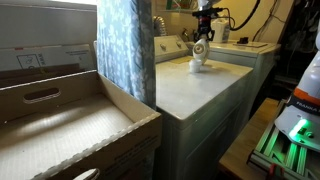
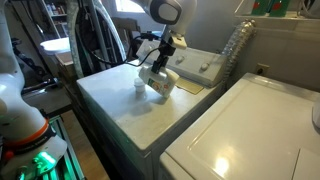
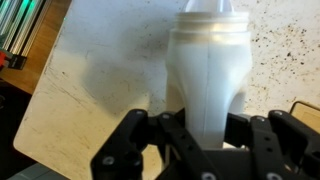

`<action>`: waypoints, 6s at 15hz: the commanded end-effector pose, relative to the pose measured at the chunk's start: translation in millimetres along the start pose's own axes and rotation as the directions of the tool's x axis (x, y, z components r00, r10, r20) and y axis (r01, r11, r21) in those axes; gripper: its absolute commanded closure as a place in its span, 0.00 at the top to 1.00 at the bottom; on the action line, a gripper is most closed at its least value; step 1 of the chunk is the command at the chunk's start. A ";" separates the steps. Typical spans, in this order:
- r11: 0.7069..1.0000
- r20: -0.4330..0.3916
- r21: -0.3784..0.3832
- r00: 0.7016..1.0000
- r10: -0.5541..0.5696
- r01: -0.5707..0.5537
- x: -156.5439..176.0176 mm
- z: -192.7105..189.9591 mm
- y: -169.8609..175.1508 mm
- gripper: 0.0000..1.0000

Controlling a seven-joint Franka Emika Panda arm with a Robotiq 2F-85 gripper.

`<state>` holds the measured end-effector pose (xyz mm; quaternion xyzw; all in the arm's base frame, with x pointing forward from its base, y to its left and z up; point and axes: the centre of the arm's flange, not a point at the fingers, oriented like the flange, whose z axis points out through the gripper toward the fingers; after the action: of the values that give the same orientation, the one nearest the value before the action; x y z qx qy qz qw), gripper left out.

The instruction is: Pour some of contents of the container into the cap

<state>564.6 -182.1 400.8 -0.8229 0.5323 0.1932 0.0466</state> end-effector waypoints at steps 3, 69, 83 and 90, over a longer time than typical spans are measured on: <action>0.998 0.081 0.060 0.997 -0.015 0.010 -0.1 -20.2 22.0 0.00; 0.823 0.635 0.370 0.764 0.115 -0.431 90.6 23.4 54.8 0.00; 0.759 0.828 0.403 0.556 -0.065 -0.512 96.3 43.0 35.3 0.00; 0.751 0.893 0.361 0.439 -0.105 -0.554 101.9 65.1 27.4 0.00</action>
<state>558.2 -259.3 296.4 -0.4863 0.5981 0.3755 0.5147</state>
